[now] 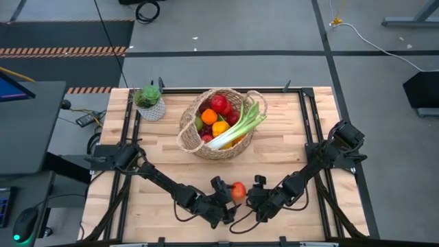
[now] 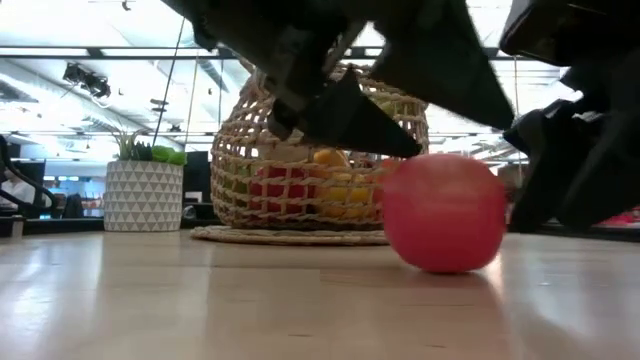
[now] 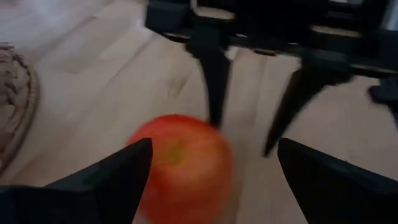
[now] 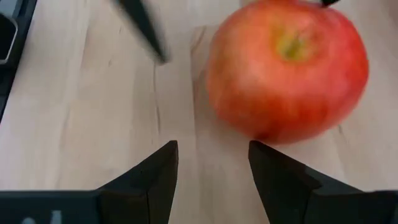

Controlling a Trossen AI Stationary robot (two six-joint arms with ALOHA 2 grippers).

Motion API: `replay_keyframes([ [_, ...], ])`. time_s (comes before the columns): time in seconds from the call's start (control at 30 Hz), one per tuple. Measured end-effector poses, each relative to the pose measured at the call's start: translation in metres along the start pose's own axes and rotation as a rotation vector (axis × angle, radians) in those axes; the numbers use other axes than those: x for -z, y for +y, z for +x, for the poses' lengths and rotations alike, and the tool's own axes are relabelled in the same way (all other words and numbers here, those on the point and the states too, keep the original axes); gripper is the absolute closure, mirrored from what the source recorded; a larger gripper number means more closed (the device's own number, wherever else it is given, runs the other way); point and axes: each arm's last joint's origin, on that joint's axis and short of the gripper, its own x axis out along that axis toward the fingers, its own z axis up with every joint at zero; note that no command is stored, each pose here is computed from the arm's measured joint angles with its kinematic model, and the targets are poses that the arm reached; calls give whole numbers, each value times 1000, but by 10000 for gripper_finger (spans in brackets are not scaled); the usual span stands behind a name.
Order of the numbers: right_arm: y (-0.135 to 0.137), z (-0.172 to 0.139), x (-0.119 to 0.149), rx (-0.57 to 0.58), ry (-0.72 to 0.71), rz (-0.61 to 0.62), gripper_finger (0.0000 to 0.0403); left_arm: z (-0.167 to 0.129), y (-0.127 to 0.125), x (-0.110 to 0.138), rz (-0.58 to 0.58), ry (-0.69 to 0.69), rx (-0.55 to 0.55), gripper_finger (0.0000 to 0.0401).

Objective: Build produce basket
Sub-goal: Put the apple into the basket

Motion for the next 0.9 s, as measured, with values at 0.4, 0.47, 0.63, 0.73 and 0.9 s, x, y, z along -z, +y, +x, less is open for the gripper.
replay_keyframes([
  [0.4, -1, 1, -3, -6, -16, -70, 199, 7, 8, -3, -1, -3, -32, 47],
  [0.47, -1, 1, -5, -10, -26, -62, 199, 11, 11, -4, -20, -3, -42, 47],
  [0.63, -2, 2, -6, -10, -33, -53, 199, 18, 16, 1, -11, 9, -76, 47],
  [0.73, -3, 3, -8, -11, -42, -49, 199, 20, 20, 4, 31, 45, -88, 47],
  [0.9, -4, 3, -9, -9, -39, -45, 199, 20, 20, 5, 31, 68, -56, 47],
])
